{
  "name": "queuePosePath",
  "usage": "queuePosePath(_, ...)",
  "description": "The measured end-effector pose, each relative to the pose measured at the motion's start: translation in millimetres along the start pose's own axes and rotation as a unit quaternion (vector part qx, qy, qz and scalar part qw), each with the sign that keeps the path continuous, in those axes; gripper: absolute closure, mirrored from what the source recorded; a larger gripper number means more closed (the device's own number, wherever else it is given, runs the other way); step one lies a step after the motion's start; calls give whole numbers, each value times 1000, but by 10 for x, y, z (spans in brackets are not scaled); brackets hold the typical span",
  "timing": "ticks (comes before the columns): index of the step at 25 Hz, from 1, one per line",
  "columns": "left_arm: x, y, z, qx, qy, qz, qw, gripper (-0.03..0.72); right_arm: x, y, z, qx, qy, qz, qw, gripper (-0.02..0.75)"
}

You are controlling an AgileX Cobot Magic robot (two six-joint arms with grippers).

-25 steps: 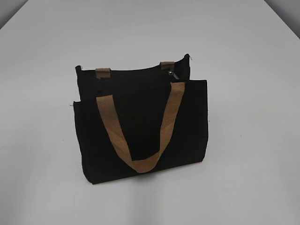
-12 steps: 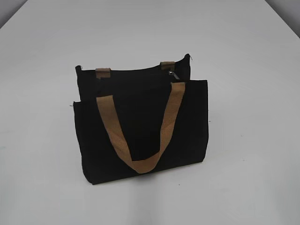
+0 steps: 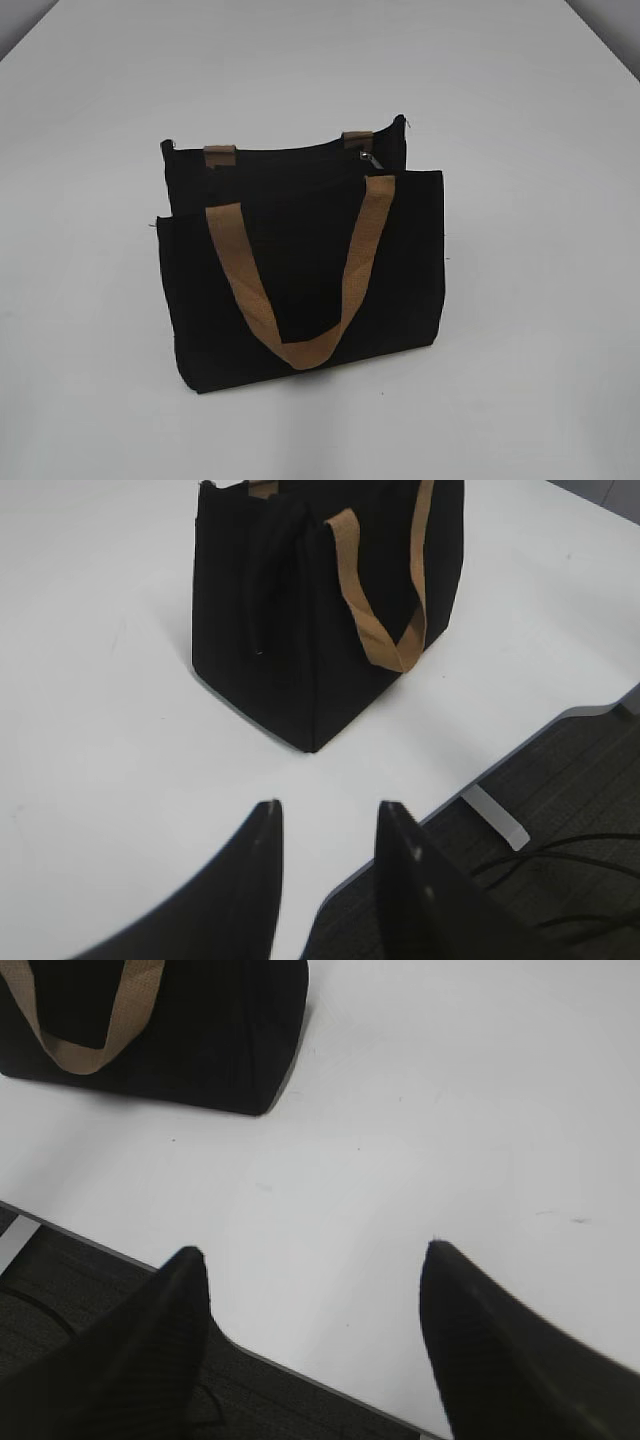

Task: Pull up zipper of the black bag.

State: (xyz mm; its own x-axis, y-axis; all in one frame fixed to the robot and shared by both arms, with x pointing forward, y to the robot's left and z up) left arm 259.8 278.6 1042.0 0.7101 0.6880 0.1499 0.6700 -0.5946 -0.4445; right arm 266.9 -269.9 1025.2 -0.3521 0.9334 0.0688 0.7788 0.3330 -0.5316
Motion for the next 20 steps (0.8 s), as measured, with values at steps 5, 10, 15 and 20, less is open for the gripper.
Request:
queuePosePath(5, -1, 0, -1, 0, 0, 0, 1000, 447, 1, 0, -4, -1, 1, 0, 1000, 225)
queuePosePath(10, -1, 0, -1, 0, 0, 0, 1000, 449, 0, 0, -7, -3, 1, 0, 1000, 225)
queuePosePath(15, 7, 1, 0, 2, -6, -12, 1000, 449, 0, 0, -9, -3, 1, 0, 1000, 225)
queuePosePath(20, 93, -9, 18, 23, -72, -144, 987, 449, -13, 7, -17, -7, 20, 23, 1000, 229)
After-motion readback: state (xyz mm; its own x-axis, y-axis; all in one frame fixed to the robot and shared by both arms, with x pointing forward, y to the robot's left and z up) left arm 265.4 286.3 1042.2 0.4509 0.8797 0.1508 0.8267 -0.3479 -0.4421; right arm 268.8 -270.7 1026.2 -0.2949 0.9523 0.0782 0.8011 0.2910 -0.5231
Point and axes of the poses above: a point on each arm's last joint axis where the gripper is mounted, y pointing out along that axis toward the gripper, x along the wrist's bending axis when the last joint is at zero, z = x × y, the point moved 4 cm from there along y, pointing out along that axis toward the gripper, and after that the axes turned 7 degrees about y, right-handed, at the moved point
